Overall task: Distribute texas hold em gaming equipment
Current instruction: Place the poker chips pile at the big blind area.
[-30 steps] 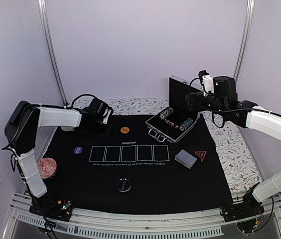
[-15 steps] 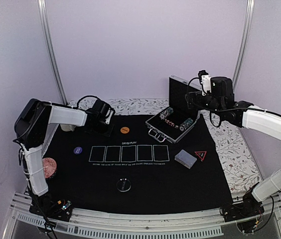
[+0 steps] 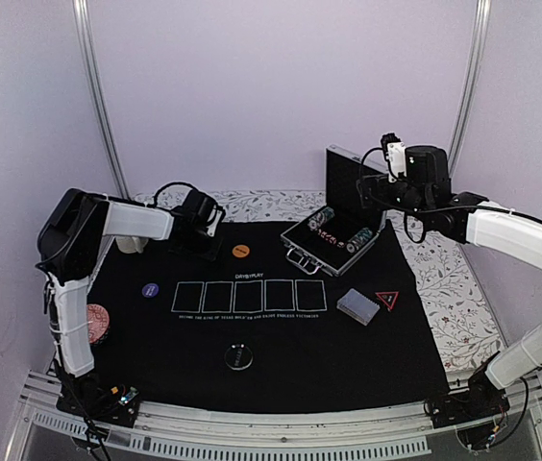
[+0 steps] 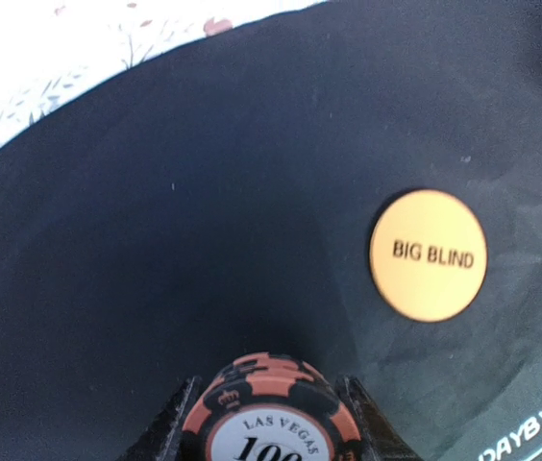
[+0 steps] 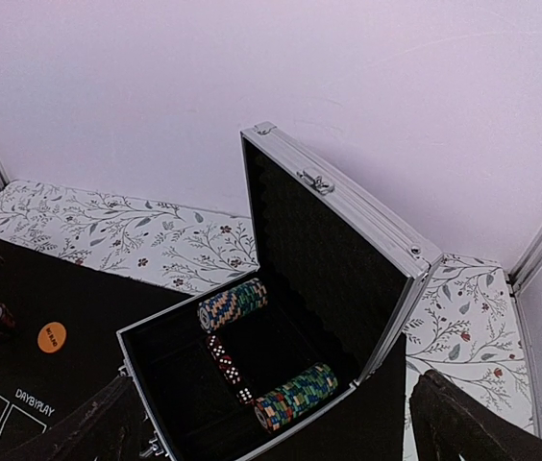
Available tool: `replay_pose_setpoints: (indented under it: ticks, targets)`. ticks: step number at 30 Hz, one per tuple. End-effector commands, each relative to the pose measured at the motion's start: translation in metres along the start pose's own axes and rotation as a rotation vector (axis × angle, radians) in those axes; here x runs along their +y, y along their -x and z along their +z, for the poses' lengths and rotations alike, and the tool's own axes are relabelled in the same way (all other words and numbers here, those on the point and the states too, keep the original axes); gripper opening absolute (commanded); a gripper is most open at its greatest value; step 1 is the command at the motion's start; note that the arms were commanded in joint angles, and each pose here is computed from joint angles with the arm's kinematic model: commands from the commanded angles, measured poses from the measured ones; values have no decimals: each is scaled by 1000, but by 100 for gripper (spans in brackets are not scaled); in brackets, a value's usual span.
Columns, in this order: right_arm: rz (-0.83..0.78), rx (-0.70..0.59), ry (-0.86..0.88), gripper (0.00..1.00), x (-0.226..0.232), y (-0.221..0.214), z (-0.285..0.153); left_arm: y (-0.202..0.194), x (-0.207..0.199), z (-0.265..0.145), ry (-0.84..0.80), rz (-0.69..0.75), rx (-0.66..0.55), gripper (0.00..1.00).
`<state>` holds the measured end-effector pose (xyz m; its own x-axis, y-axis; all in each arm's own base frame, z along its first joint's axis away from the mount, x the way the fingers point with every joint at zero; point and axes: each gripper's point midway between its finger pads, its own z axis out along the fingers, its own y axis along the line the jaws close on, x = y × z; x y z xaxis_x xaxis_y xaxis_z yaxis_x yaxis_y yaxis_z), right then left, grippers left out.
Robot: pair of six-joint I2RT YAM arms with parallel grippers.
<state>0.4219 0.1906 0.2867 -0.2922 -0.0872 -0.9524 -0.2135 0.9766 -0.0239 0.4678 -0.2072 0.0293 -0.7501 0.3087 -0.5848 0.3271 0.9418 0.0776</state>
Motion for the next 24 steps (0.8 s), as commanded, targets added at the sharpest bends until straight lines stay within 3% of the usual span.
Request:
replay_pose_setpoints:
  ticks: [1,24]
  targets:
    - [-1,-23,-7,99,-2,12,3,18,7,2,12,18,-31,0]
    - [-9,-5,16,99,2,10,0,11,0,30,-23,53,86,3]
